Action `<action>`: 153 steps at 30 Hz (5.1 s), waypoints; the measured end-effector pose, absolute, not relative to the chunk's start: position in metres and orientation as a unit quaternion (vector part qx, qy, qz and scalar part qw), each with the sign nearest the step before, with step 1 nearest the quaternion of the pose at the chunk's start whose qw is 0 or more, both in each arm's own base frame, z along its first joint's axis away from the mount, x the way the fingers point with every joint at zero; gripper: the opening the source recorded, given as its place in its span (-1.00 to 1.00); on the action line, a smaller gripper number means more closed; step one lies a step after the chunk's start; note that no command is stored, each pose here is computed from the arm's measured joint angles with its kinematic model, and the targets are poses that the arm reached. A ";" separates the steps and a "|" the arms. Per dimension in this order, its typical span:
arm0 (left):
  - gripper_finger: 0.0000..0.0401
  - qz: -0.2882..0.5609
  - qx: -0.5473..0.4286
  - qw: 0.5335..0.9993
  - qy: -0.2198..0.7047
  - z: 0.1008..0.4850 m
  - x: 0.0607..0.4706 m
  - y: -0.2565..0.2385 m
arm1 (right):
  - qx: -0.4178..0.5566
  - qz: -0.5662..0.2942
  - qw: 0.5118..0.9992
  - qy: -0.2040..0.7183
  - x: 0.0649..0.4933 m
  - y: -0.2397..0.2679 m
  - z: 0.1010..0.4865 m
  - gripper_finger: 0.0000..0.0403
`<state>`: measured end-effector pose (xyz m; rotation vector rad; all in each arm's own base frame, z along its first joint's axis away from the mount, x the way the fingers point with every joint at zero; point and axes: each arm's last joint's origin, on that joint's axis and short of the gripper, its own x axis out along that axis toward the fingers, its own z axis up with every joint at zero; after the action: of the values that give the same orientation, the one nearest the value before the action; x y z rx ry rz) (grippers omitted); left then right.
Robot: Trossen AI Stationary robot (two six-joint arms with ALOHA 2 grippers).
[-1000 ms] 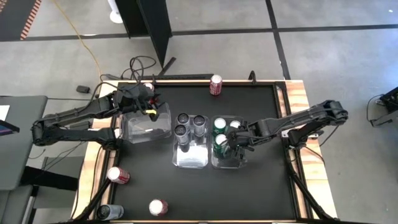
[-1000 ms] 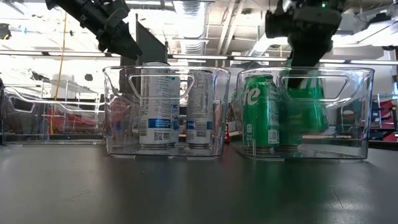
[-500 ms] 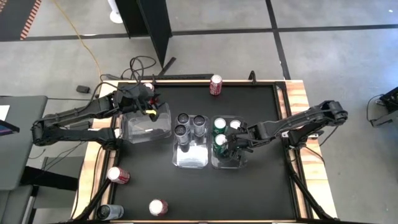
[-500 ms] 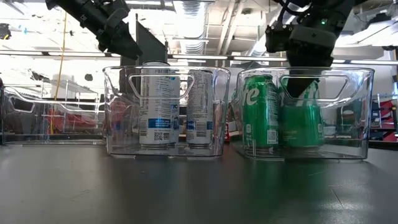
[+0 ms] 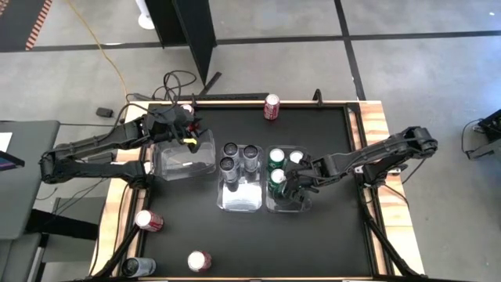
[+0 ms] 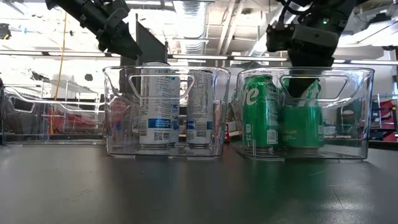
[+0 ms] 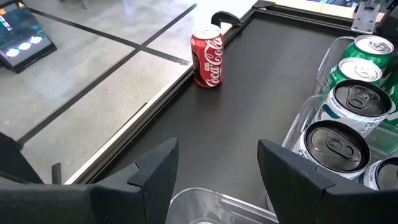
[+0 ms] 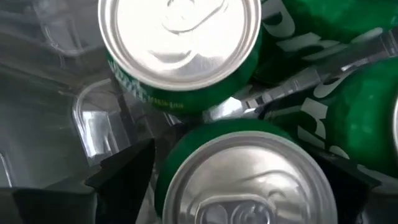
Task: Sort soda cans
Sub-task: Put the green soda can into the right transparent bin, then put the bottom left red soda can into the left transparent bin
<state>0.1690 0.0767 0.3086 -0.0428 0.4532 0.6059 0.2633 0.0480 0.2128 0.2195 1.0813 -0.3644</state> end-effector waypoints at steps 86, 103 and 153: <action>0.07 -0.158 0.001 0.916 0.368 0.313 0.169 -0.062 | -0.177 -0.031 0.968 0.174 0.300 0.060 0.314 0.56; 0.07 -0.163 -0.152 0.838 0.498 0.286 0.181 -0.098 | -0.180 -0.035 0.971 0.154 0.301 0.060 0.317 0.56; -0.91 0.161 -0.003 0.829 0.535 0.322 0.164 -0.107 | -0.188 -0.049 0.974 0.117 0.360 0.063 0.296 0.56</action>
<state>0.1641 -0.1066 0.3223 -0.0069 1.1349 0.3425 0.3600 0.0632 0.2963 -0.3802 0.2355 -0.0990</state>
